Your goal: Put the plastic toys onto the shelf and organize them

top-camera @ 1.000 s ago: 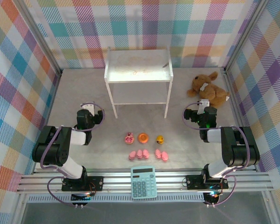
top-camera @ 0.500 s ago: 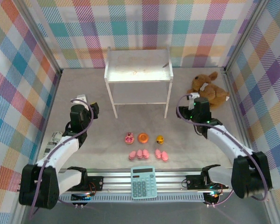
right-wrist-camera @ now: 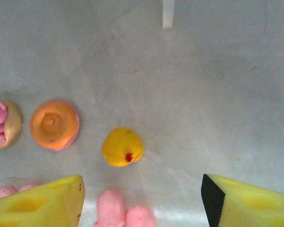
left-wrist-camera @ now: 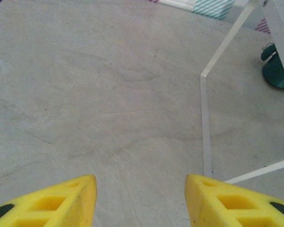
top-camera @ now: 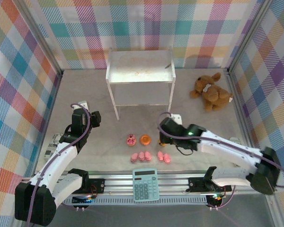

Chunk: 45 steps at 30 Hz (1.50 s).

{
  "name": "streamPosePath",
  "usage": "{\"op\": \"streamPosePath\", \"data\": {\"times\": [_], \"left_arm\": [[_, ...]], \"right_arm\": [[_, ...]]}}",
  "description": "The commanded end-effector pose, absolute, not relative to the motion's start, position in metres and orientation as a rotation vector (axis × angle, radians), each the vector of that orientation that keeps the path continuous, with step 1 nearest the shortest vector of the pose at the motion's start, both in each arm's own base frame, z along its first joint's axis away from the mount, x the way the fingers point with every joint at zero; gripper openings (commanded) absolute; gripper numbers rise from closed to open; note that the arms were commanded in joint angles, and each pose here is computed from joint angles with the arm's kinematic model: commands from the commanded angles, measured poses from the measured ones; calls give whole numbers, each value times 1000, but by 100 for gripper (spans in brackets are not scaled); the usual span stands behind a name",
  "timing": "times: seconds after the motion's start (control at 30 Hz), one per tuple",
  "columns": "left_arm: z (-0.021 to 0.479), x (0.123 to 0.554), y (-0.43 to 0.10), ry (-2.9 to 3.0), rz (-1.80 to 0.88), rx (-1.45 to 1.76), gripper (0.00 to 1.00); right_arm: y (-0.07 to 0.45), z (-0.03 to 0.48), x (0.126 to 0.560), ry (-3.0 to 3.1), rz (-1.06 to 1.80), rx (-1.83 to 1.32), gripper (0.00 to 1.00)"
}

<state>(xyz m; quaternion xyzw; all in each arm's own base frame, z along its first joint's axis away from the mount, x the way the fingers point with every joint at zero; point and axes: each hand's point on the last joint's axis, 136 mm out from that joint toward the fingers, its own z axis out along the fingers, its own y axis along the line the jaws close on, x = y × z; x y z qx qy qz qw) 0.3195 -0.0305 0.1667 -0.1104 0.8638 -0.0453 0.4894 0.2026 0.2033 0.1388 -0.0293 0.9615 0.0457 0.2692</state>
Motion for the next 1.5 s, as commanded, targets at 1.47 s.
{"op": "streamPosePath", "data": {"times": [1.47], "left_arm": [[178,319,-29,2097,-69,-263,53]], "right_arm": [[236,50,210,2817,93,125,54]]}}
